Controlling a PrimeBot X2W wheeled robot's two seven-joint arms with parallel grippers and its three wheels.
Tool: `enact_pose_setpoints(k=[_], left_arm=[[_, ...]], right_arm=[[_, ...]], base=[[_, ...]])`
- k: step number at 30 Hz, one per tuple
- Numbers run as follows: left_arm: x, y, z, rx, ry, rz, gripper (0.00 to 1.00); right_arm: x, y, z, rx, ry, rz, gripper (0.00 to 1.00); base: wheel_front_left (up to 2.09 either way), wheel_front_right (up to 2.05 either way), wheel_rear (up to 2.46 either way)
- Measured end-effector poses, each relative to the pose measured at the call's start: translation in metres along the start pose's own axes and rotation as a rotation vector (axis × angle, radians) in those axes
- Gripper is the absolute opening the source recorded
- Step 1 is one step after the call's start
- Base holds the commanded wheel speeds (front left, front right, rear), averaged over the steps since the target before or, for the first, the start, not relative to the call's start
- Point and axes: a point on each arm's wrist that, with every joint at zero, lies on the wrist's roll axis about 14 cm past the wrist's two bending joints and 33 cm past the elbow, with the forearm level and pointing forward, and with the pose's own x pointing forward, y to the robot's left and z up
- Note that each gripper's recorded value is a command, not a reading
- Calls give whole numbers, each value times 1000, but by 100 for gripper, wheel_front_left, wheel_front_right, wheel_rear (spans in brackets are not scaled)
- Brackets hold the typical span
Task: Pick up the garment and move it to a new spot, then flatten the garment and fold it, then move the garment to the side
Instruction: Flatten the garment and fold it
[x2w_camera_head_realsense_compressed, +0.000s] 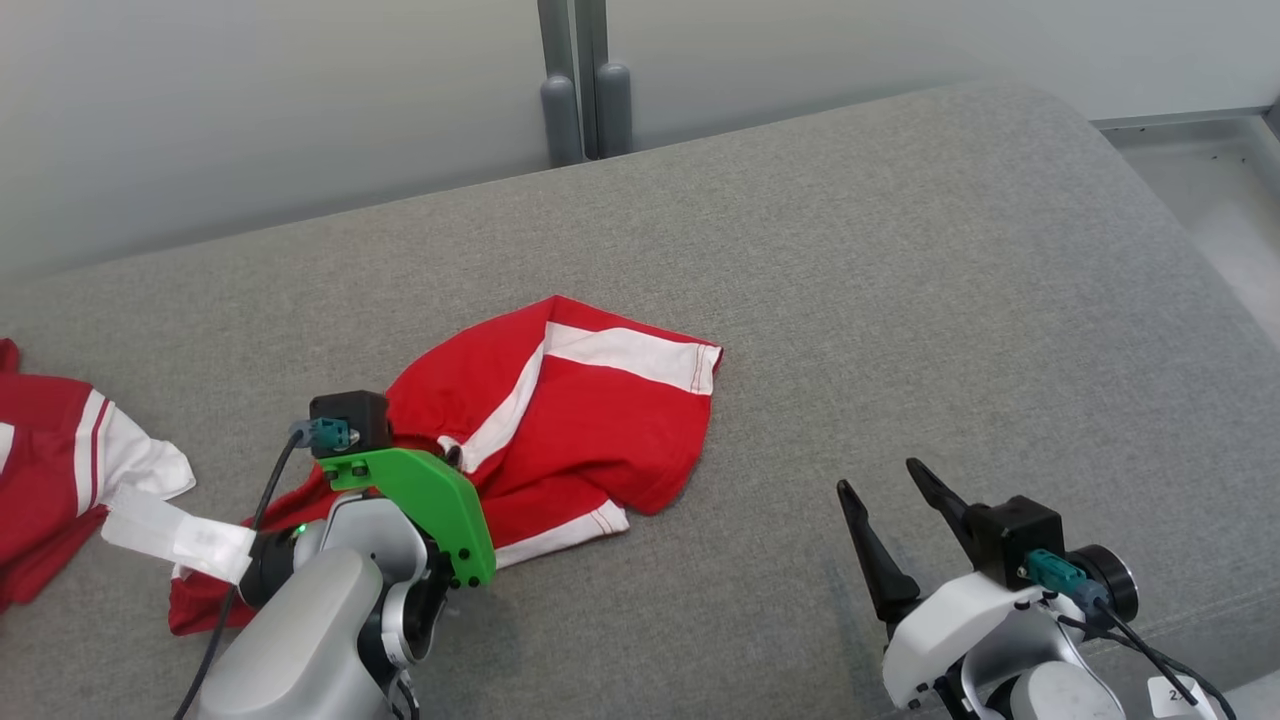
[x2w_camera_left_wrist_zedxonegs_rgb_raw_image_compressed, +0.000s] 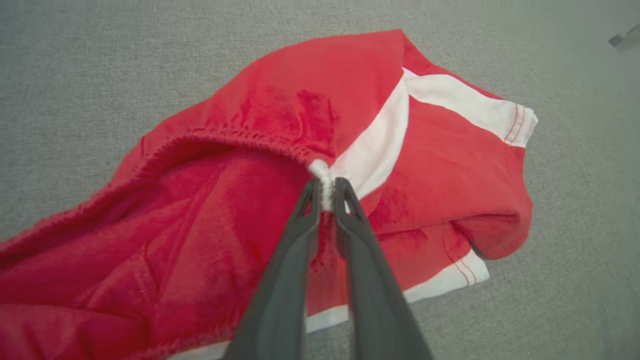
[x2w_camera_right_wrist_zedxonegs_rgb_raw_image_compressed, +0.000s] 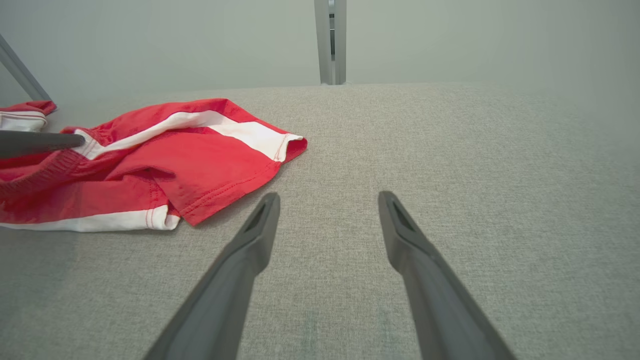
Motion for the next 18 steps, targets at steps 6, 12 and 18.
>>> enact_pose_setpoints(k=[6,12,18], left_arm=[[0,13,18,-38,-82,22,0],[-16,59,50,-74,-223,126,0],[-34,96,63,-82,-286,216,0]], right_arm=[[6,3,1,-1,-2,13,100],[9,8,1,0,-4,29,100],[13,17,1,5,-7,58,100]], base=[[0,0,0],[0,0,0],[0,0,0]])
